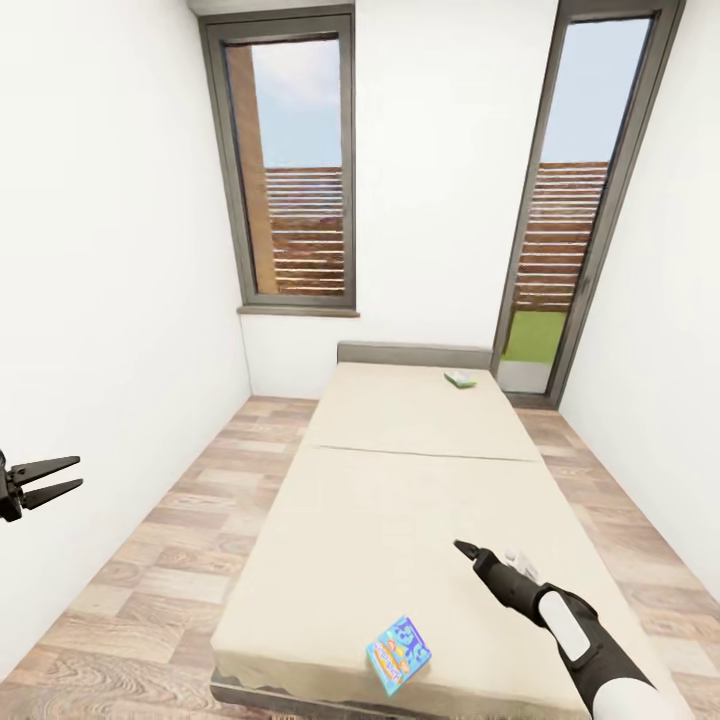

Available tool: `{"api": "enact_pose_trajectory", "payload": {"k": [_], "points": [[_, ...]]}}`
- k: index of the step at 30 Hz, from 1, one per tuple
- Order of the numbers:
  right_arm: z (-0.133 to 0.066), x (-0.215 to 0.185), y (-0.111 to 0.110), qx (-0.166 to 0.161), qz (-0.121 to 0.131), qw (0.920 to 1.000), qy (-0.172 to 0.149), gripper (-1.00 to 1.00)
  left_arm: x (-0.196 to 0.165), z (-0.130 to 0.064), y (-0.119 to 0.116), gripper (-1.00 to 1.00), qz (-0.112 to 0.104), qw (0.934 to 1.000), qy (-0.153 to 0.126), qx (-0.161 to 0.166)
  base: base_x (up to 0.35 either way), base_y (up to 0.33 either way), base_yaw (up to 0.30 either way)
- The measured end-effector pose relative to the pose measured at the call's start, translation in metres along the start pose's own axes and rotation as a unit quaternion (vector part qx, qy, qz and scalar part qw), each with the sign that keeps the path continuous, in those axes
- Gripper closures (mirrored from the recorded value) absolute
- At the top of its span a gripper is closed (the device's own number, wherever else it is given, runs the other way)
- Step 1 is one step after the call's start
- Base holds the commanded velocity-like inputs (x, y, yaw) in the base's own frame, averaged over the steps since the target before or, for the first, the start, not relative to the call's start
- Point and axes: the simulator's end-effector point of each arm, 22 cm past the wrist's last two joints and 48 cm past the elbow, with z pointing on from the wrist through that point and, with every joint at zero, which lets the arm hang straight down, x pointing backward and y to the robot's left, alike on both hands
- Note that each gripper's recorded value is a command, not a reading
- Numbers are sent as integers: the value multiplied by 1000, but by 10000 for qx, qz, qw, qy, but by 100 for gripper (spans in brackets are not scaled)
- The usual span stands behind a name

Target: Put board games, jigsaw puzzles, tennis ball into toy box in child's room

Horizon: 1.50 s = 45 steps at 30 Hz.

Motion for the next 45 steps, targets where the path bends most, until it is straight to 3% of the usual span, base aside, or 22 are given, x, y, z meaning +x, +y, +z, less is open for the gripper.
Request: {"api": "enact_pose_trajectory", "payload": {"k": [7, 20, 31, 41, 45], "points": [[18, 20, 16, -164, 9, 9998, -89, -100, 5, 2, 7, -100, 2, 10000, -2, 0, -52, 0, 0], [33, 47, -8, -41, 126, 9999, 61, -100, 16, 6, 22, -100, 1, 10000, -4, 20, -2, 0, 0], [53, 66, 6, -239, 118, 9995, -173, -100, 26, 10, 35, -100, -4, 10000, -1, 27, 0, 0, 0], [65, 84, 0, -285, 292, 9991, -120, -100, 35, 13, 46, -100, -1, 10000, 4, 35, 0, 0, 0], [68, 87, -6, -305, 491, 9983, -95, -100, 40, 15, 52, -100, 0, 10000, 32, 31, 0, 0, 0]]}}
